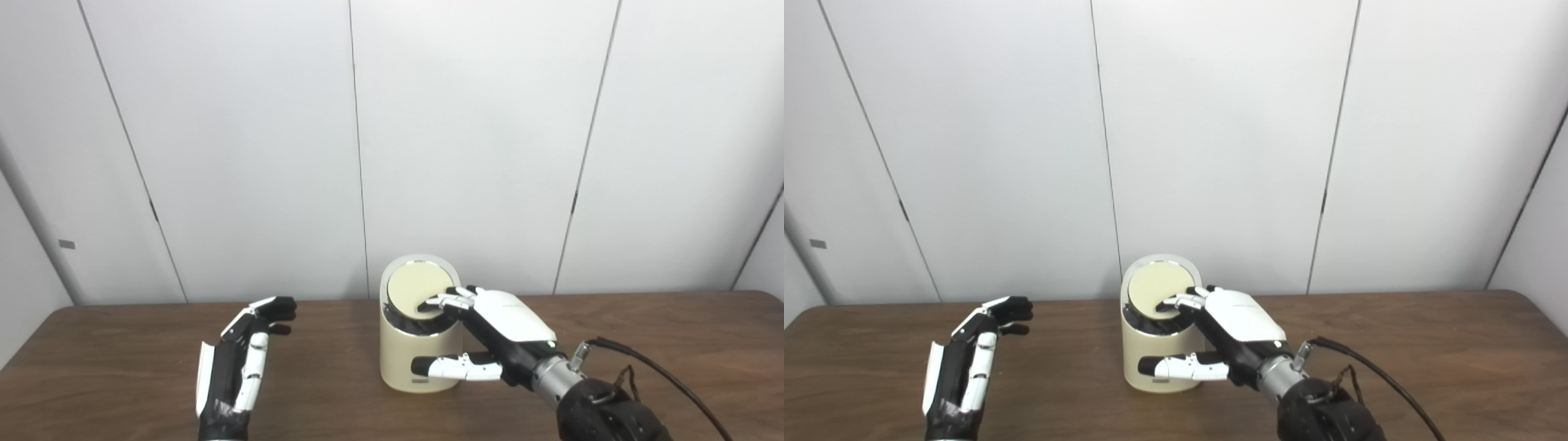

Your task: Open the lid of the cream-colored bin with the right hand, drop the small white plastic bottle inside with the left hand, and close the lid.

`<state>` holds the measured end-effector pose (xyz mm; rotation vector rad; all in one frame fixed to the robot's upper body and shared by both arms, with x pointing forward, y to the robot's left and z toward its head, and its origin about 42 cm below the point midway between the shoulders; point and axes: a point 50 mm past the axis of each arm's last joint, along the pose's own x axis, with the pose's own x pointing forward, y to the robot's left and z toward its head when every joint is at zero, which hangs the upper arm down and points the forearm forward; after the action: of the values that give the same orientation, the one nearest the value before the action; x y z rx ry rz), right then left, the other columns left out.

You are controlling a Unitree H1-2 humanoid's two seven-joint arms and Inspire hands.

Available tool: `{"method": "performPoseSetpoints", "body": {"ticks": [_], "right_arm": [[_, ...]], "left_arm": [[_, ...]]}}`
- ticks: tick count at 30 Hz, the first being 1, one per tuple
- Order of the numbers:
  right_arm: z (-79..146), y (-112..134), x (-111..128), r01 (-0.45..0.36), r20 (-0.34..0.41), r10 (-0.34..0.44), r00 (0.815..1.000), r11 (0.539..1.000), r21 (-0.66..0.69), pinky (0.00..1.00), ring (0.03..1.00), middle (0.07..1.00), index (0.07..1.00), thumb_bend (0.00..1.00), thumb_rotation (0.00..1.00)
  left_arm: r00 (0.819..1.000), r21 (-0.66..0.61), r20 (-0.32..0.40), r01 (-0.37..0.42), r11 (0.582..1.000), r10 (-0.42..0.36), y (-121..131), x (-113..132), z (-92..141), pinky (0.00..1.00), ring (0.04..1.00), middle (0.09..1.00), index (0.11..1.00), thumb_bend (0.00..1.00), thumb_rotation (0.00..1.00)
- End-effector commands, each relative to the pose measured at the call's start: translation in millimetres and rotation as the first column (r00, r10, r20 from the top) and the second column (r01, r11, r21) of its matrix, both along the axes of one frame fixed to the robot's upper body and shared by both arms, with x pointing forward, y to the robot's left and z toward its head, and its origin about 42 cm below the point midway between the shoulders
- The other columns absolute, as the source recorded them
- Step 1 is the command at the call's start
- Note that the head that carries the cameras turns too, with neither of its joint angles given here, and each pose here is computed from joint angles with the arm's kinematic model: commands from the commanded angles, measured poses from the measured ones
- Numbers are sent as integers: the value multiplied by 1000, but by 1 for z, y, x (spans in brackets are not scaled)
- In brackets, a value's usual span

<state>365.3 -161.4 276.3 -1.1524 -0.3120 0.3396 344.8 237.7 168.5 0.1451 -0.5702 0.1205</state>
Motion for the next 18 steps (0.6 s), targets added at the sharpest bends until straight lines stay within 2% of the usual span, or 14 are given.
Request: {"method": "performPoseSetpoints", "body": {"ticks": [1,18], "right_arm": [[-6,-3,2,31,-52,-32,998,999,-20,1000,944,881,832,791,997],[-12,-2,4,54,-55,-57,997,997,-61,1000,943,872,821,790,977]], "left_arm": [[997,9,73,3,1000,-4,-1,5,19,614,680,694,680,311,872],[997,1,71,9,1000,-9,-4,7,16,600,670,687,673,320,847]]}}
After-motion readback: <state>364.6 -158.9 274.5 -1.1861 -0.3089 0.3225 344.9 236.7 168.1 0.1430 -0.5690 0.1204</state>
